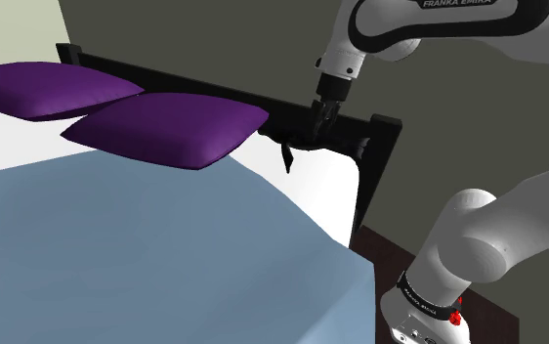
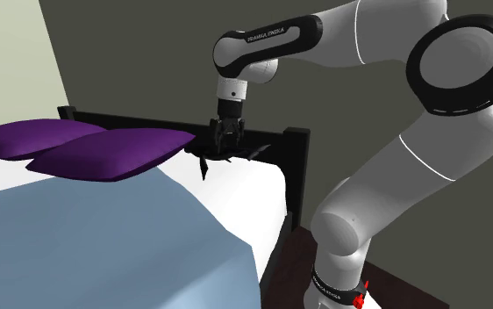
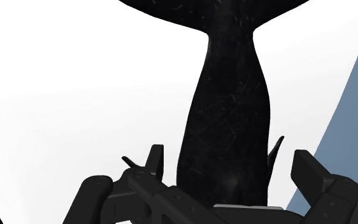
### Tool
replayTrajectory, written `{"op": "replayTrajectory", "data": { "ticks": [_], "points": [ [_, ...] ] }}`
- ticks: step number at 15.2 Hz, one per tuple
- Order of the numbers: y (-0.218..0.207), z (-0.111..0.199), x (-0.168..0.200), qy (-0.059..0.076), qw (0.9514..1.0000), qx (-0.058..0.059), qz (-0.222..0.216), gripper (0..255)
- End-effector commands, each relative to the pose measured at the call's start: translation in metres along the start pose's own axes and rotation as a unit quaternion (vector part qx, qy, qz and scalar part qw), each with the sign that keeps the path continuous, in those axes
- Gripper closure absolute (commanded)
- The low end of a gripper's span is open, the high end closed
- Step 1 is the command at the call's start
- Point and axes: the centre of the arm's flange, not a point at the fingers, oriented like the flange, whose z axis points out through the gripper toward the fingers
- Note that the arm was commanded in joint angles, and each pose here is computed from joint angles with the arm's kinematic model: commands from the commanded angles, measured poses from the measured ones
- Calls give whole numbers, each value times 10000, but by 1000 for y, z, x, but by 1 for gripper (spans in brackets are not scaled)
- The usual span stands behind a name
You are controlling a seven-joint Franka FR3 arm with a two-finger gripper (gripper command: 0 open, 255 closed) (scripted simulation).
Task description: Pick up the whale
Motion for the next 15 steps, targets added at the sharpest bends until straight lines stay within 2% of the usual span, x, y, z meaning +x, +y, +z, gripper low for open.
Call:
{"op": "replayTrajectory", "data": {
  "ticks": [1,2,3,12,15],
  "points": [
    [1,4,0,1,10000,0,-1,0],
    [1,4,0,1,10000,0,-1,0],
    [1,4,0,1,10000,0,-1,255],
    [1,4,0,1,10000,0,-1,255],
    [-2,-12,1,1,10000,0,-1,255]
  ]
}}
